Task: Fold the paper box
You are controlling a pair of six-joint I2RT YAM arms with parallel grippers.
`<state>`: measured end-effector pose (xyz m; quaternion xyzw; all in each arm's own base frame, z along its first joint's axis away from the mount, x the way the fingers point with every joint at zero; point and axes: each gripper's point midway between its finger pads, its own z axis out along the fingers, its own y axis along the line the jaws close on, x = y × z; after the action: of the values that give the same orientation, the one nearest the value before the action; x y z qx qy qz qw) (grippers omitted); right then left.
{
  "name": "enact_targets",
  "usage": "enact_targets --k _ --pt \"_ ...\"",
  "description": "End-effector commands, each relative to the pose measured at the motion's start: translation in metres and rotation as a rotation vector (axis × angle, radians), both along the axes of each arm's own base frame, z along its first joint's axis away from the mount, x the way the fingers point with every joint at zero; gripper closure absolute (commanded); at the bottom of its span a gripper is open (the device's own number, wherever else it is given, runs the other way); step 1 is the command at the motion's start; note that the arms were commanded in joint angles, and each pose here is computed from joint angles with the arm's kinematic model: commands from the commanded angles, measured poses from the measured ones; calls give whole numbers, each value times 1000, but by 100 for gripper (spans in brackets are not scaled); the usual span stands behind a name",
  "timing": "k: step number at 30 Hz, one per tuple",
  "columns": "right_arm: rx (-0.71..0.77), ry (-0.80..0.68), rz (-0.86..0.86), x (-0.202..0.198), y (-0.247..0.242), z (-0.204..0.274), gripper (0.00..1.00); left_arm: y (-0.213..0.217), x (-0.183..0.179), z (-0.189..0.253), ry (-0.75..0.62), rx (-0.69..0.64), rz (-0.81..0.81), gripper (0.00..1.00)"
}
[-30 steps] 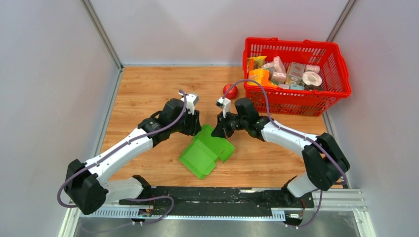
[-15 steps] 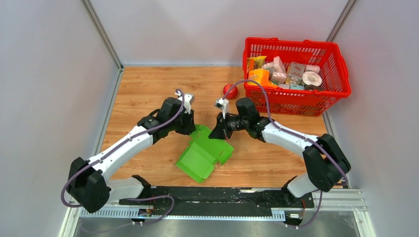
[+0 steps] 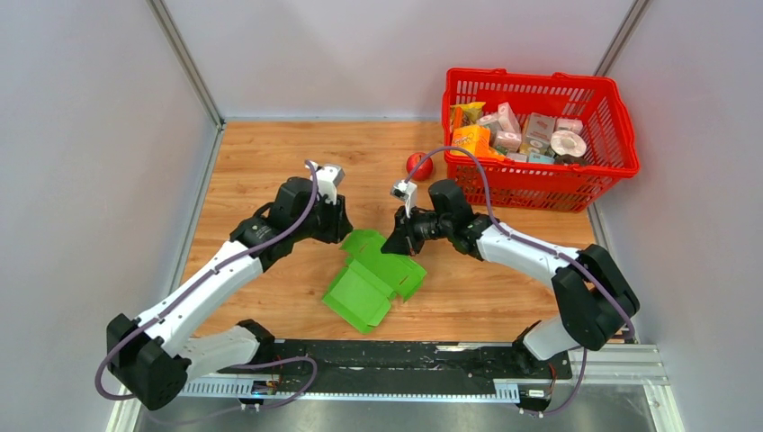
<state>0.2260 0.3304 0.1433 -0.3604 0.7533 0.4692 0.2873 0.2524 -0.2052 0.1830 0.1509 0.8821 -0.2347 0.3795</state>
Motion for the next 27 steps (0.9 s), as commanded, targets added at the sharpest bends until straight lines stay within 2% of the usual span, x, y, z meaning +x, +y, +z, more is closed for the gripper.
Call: enact_targets --k 1,3,4,8,16,27 --pt "24 -44 -2 8 9 13 100 -4 4 26 -116 83 -31 70" --pt "22 -43 -6 9 8 13 100 -4 11 33 -136 133 -11 80" --pt "23 -41 -7 9 8 13 100 -8 11 24 -113 159 -23 87" --pt "21 -42 -8 9 8 12 100 -20 17 23 -111 167 -35 96" --pt "28 -42 -5 9 9 13 100 -27 22 11 -98 213 -38 97" --pt "32 -32 -4 9 10 13 100 -69 -3 10 -81 102 -148 97"
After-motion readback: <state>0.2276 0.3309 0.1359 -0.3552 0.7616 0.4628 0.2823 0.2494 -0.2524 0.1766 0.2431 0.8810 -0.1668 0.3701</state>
